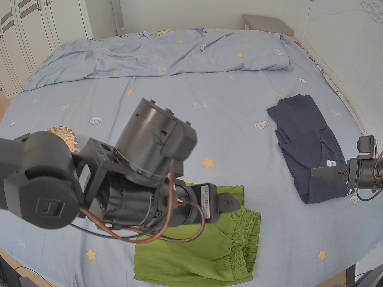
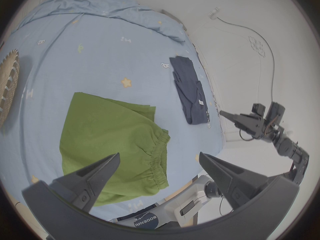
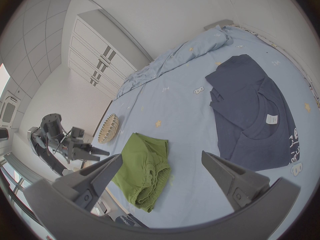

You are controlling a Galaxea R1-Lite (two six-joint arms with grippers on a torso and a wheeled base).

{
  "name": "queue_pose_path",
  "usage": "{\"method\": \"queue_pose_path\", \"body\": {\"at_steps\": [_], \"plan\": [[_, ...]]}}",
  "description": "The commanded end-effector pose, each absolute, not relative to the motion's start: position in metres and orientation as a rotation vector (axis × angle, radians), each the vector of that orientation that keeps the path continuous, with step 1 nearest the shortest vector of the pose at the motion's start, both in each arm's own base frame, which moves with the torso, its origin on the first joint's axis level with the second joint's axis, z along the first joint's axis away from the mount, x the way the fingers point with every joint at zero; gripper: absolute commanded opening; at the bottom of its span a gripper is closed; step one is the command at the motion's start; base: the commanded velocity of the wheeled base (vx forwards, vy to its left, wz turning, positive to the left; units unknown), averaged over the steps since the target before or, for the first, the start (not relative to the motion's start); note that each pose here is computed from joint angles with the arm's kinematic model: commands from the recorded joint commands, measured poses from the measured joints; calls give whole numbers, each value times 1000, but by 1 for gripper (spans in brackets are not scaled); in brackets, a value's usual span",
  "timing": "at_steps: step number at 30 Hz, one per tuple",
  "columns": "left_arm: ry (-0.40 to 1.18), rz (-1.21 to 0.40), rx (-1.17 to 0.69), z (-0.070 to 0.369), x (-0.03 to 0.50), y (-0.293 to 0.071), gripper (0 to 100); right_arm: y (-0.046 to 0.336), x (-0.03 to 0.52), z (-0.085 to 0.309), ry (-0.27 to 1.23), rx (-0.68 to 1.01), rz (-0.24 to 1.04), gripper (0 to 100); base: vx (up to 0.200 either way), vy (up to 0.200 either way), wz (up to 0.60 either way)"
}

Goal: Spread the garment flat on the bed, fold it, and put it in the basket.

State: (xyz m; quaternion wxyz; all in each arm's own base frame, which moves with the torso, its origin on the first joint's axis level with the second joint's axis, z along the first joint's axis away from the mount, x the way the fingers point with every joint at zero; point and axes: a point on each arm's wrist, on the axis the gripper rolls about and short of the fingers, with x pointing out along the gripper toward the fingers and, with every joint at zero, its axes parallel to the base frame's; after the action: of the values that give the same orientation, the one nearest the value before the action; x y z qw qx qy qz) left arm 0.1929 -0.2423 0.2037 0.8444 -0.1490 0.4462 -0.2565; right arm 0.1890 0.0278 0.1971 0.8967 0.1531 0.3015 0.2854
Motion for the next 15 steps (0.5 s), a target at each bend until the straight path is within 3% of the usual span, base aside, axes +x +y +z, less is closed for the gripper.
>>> {"method": "queue_pose_path", "body": {"at_steps": [1,5,7,10,15], "plan": [[945,-464,-429,208,227,-203,100,45,183,190,670,296,676,100,0,0,0],[1018,-444,-514,196,242,-163,100,59,178,185,703,275,745,100,0,0,0],[1125,-449,-569,169,247,-131,100,68,175,183,722,260,790,100,0,0,0],[1163,-483,-579,137,252,-96,100,71,174,183,726,253,807,100,0,0,0],[1180,-571,-538,85,262,-69,100,69,169,188,701,255,809,100,0,0,0]]}}
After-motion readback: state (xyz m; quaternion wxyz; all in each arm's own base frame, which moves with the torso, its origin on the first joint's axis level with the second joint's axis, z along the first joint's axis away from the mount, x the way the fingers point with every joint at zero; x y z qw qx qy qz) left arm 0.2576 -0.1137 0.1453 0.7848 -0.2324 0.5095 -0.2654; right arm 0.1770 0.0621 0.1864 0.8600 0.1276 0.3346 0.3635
